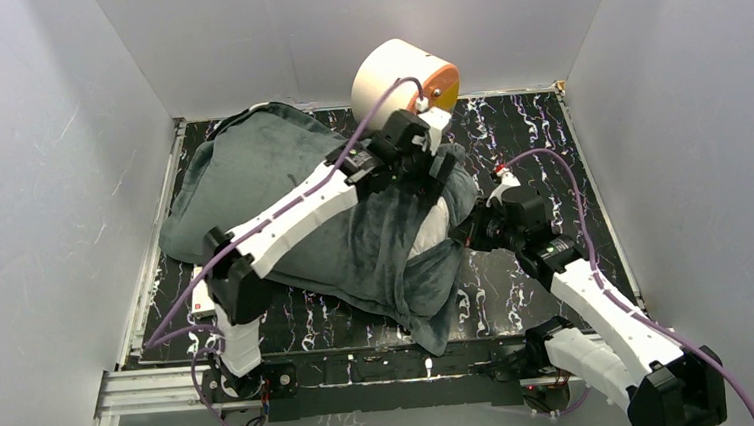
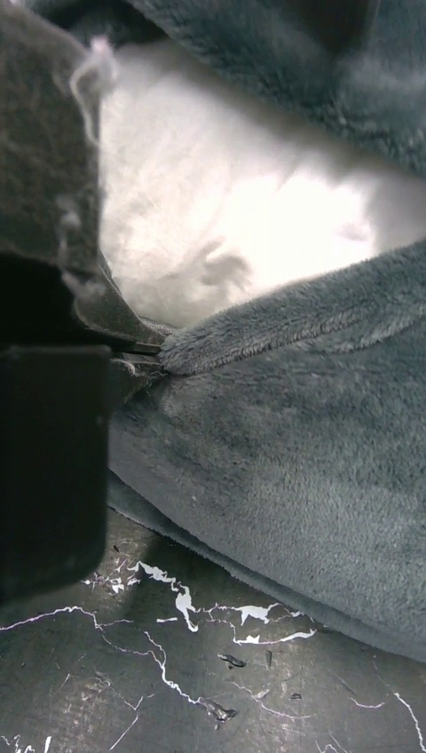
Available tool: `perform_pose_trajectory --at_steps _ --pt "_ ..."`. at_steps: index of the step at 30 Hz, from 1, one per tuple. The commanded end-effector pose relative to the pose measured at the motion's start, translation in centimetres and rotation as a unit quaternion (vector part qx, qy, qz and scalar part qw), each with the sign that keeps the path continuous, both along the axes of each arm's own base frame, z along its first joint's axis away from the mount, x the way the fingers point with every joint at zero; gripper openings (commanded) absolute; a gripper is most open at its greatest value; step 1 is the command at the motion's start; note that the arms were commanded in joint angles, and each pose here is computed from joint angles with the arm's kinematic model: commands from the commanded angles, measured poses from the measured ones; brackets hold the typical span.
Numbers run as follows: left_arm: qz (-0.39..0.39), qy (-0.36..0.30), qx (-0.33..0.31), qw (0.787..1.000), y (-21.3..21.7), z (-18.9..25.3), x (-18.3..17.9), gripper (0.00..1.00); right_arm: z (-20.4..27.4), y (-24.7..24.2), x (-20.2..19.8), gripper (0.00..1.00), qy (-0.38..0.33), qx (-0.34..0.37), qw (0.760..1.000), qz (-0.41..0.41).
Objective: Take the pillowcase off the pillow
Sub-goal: Remove the pillow from the pillowcase.
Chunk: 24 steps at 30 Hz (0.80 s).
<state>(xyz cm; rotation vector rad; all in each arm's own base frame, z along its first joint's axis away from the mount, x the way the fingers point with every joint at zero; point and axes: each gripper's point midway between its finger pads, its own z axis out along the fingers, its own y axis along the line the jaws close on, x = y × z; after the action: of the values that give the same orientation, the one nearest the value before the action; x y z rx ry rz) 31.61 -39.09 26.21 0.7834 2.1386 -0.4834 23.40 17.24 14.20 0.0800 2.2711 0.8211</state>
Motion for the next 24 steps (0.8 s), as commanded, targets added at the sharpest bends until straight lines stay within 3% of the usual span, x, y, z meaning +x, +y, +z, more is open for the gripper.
perform_pose_trajectory --at_steps 1,3,4,8,10,13,17,20,24 --pt "-0.054 0.063 0.068 0.994 0.6 -4.9 -2.6 0.87 1.0 0.0 -0.8 0.0 -0.003 0.001 1.0 0.009" --pt "-0.06 0.068 0.083 0.992 0.8 -5.7 -2.7 0.86 0.5 -0.1 -0.9 0.0 0.004 -0.003 1.0 0.007" --pt "-0.057 0.07 0.097 0.991 1.0 -6.2 -2.6 0.8 0.2 -0.3 -0.9 0.0 0.008 -0.007 1.0 0.003" --pt "0.049 0.013 0.192 0.98 4.8 -5.2 0.7 0.17 -1.0 -2.7 -0.6 0.0 0.028 -0.056 0.996 -0.059" --pt "0.111 -0.041 0.214 0.97 7.4 -3.6 2.4 0.0 -2.3 -4.9 -0.4 0.0 0.031 -0.081 0.989 -0.12" --pt "0.15 -0.047 0.19 0.969 10.6 -2.2 3.5 0.0 -4.4 -6.6 -1.0 0.0 0.048 -0.067 0.98 -0.179" --pt "0.086 0.008 0.168 0.982 10.9 -4.7 1.0 0.0 -3.9 -4.7 -1.7 0.01 0.044 -0.012 0.989 -0.139" --pt "0.051 0.053 0.151 0.986 10.4 -7.1 -1.3 0.0 0.2 -2.0 -1.4 0.23 -0.012 0.032 0.998 -0.054" --pt "0.044 0.074 0.116 0.99 10.1 -7.9 -2.8 0.0 6.5 0.0 -0.1 0.43 -0.069 0.041 0.997 0.012"
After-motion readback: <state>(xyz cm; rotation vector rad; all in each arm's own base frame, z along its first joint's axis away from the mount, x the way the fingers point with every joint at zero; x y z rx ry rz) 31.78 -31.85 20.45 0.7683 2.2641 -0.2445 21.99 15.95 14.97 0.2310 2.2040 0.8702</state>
